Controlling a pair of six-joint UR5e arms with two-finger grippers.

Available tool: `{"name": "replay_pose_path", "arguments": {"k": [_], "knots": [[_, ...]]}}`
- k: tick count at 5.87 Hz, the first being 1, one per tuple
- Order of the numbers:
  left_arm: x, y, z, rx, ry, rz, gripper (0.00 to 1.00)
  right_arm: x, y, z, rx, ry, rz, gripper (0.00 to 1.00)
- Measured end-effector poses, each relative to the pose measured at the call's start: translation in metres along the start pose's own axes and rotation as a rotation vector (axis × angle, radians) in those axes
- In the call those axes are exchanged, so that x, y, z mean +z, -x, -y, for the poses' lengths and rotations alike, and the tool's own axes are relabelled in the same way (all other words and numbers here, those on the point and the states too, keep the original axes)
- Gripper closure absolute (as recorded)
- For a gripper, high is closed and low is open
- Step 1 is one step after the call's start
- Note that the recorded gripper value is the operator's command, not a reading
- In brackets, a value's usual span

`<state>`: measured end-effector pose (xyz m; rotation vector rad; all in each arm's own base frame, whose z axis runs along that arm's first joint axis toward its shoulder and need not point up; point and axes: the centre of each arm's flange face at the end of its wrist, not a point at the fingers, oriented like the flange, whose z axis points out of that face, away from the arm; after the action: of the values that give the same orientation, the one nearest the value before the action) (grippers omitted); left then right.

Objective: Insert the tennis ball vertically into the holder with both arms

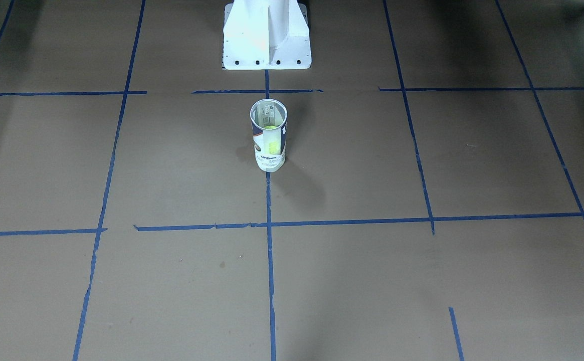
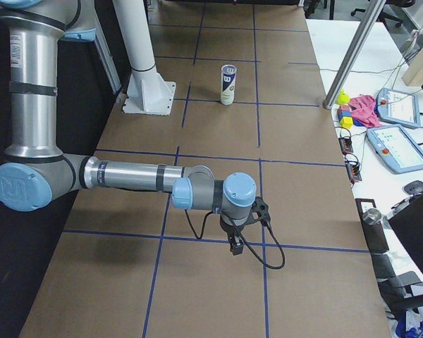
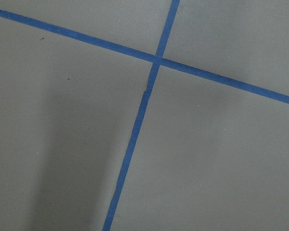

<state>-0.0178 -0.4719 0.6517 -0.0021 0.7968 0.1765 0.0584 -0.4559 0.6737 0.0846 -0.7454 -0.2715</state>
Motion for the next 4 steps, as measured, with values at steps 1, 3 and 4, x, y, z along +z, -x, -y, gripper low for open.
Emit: {"name": "replay_pose_path", "arguments": {"k": [1, 3, 4], "knots": [[0.0, 0.0, -0.0002, -0.001, 0.0, 0.0, 0.0, 0.0017, -0.0008, -0.0023, 0.014, 0.003, 0.003, 0.0], [0.001, 0.001, -0.0005, -0.003, 0.002, 0.0, 0.0, 0.0039, -0.0022, -0.0046, 0.021, 0.007, 0.005, 0.0], [0.0015, 0.0014, -0.0006, -0.004, 0.003, 0.0, 0.0, 0.0048, -0.0028, -0.0055, 0.024, 0.009, 0.006, 0.0]]}}
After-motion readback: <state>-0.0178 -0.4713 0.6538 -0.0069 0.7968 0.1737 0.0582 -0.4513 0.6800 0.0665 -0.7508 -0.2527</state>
